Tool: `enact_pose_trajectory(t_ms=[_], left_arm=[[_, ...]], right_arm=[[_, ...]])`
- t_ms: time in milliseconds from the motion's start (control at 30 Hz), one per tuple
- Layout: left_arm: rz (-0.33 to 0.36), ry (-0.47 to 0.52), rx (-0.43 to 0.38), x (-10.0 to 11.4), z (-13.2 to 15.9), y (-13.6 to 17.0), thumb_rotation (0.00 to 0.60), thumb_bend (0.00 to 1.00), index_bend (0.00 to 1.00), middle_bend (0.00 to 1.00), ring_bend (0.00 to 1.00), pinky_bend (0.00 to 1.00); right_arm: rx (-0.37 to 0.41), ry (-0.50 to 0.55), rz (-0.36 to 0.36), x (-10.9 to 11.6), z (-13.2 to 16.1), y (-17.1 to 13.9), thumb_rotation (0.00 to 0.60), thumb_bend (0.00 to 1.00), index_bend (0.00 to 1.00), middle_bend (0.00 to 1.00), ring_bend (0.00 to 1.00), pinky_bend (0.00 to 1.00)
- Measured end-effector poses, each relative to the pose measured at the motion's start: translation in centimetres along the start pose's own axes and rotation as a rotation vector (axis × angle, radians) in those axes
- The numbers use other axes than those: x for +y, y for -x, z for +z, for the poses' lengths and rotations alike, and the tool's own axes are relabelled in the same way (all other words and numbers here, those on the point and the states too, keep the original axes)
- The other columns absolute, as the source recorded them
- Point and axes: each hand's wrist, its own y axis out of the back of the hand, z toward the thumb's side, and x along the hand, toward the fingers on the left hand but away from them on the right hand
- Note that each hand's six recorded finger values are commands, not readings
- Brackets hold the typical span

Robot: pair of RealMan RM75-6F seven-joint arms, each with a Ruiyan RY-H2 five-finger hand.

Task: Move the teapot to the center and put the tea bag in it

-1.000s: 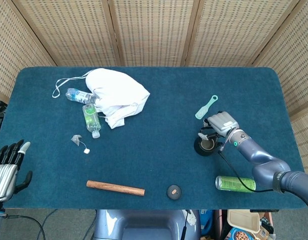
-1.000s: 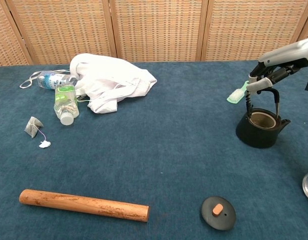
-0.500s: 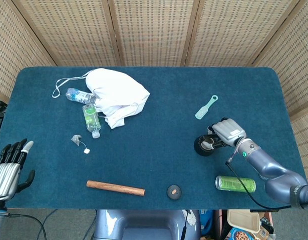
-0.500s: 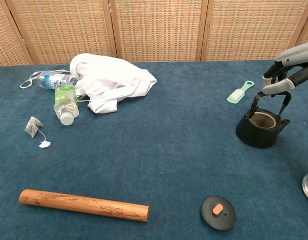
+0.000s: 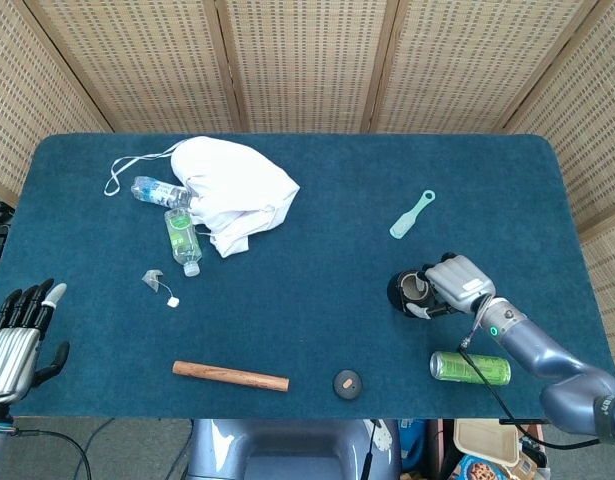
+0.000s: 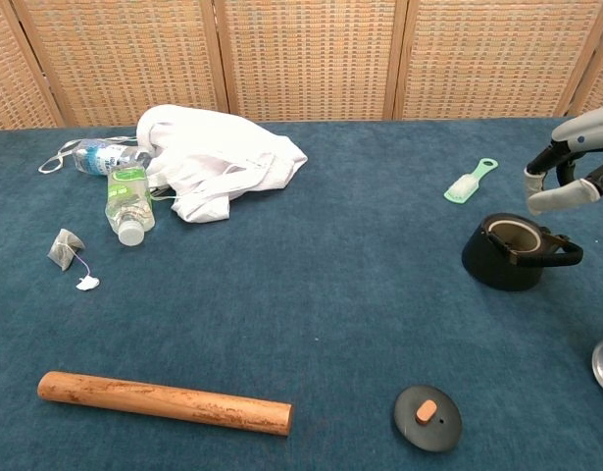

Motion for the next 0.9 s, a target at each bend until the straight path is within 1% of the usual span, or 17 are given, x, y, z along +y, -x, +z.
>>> enact_pose_trajectory(t_ms=[400, 900], left_arm=[[-0.003, 0.003, -0.008, -0.1, -0.1, -0.3, 0.600, 0.46, 0.04, 0.00, 0.04, 0.00], [-0.008, 0.006, -0.006, -0.3, -0.3, -0.4, 0.600, 0.46, 0.04, 0.00, 0.04, 0.00]], right_arm=[[0.002, 0.000, 0.022, -2.0, 1.0, -0.7, 0.104, 0.51, 0.40, 0.39, 0.45, 0.24], [0.001, -0.001, 0.034, -3.6, 1.7, -0.7, 0.102, 0.51, 0.40, 0.39, 0.45, 0.24]])
